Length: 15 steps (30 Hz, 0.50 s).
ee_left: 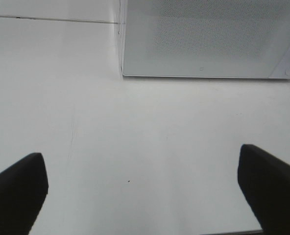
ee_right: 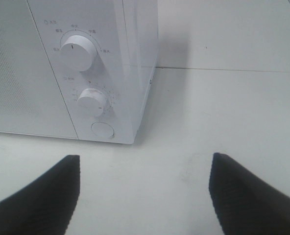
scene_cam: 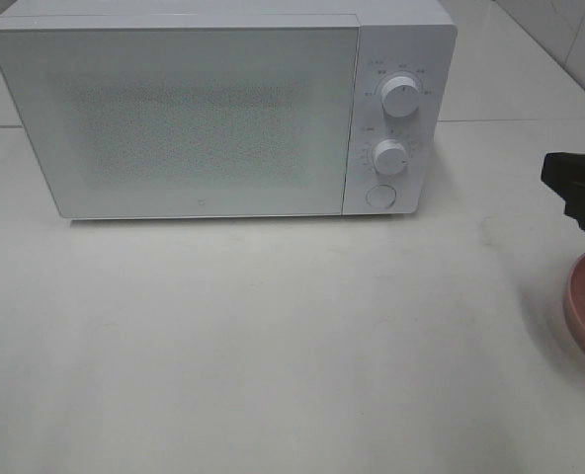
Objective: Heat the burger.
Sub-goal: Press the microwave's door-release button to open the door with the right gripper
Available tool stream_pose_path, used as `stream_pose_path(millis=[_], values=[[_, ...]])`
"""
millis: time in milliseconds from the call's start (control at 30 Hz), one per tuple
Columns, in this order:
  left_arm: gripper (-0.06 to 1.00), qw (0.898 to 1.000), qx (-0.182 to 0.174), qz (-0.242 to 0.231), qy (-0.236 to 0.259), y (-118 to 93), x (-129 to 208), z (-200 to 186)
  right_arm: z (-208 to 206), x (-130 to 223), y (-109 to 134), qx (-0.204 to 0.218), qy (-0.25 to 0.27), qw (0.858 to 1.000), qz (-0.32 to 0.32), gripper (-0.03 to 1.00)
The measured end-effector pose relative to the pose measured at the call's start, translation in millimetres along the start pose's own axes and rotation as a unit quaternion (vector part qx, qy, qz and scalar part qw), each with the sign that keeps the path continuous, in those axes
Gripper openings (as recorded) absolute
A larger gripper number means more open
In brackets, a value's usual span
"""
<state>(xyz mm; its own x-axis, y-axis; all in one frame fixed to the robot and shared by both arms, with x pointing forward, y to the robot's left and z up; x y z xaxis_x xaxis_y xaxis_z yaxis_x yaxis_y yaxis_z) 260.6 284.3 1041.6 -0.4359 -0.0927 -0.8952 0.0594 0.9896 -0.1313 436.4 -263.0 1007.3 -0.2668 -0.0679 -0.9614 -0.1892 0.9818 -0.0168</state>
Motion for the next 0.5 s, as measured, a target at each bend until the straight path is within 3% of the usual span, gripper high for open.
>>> stream_pose_path(millis=[500], values=[[0.97, 1.0, 0.0, 0.0, 0.0, 0, 0, 0, 48, 17, 3, -0.012, -0.022, 1.0, 0.005, 0.72]])
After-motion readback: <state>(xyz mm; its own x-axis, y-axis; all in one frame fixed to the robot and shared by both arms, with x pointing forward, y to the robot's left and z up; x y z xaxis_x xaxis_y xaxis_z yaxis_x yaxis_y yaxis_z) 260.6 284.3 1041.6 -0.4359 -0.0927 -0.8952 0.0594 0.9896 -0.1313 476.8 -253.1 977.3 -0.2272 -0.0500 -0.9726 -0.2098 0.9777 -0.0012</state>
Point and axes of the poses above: a point on each arm's last joint axis where the gripper is mounted, z pointing out along that axis toward the gripper, y along the wrist's bending axis when the last joint is at zero, x = y × z, the point moved 3 cm from there along z, pointing out along that axis toward the gripper, and after that the axes turned 5 degrees about -z, right-handed, at the moved point
